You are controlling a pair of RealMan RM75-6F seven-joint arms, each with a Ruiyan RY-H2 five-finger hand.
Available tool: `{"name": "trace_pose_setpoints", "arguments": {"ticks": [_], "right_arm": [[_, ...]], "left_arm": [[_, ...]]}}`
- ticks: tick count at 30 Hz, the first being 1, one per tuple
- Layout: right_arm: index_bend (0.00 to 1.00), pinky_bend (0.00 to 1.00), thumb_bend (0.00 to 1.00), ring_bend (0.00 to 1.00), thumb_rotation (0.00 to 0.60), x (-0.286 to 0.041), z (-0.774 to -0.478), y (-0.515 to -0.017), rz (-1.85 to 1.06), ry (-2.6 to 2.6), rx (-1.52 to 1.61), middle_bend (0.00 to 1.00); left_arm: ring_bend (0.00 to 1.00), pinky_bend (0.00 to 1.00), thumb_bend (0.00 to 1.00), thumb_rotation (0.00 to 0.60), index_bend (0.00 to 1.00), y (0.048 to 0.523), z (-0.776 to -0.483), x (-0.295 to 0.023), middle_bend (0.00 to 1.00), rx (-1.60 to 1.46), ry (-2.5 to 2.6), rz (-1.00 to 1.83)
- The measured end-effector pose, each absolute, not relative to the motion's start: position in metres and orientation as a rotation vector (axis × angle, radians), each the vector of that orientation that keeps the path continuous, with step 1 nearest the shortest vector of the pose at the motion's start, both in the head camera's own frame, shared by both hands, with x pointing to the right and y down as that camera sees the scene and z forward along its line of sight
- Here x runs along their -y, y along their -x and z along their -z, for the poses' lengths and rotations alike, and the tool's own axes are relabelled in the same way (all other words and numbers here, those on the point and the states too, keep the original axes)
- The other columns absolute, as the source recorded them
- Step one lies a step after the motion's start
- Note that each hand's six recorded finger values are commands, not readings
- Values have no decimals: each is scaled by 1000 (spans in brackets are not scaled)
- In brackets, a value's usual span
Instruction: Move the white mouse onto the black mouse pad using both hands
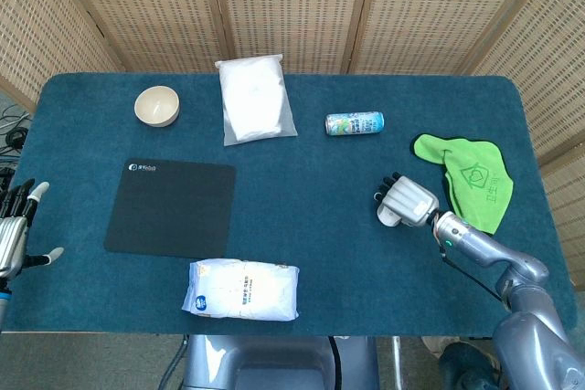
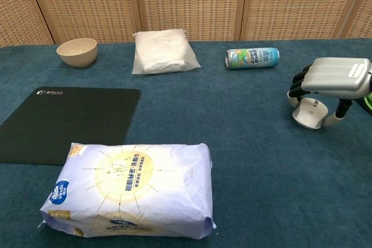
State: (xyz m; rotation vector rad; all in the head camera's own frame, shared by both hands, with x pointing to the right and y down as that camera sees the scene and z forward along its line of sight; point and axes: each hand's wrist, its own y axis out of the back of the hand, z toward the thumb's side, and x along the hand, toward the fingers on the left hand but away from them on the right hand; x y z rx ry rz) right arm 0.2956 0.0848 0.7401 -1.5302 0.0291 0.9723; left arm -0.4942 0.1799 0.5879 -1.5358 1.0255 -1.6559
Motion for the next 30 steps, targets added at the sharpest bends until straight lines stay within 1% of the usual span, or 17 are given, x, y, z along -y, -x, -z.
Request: {"name": "trace_pose_setpoints", "arguments": {"ticks": [4,7,13,21,26,30], "right_arm": [[508,359,414,309,600,-81,-729,-276,-871,1527,-27,472],[508,359,414,309,600,-73,-720,-250,-779,1514,-35,472],[508,367,421,309,600,-66,-708,-182,-591,1478,-90,470],[508,368,453,309,600,-87,-705,-78,-411,1435,-185,469],[508,368,527,309,600,-102,-709,-38,-386,1421,-232,468],[508,368,543,309,600,-115,-709,-15,-371,1423,-254,460]], "left_arm": [[0,0,5,600,0,495,-590,-179,0,-1023,1544,1662],[0,0,6,600,0,496,-589,-178,0,-1031,1548,1661],[0,0,6,600,0,498,-585,-176,0,-1060,1561,1646],[0,0,6,600,0,506,-585,-174,0,-1081,1588,1652],[0,0,6,600,0,509,-582,-173,0,-1100,1596,1642],[0,0,6,600,0,511,-582,-173,0,-1106,1605,1642]]}}
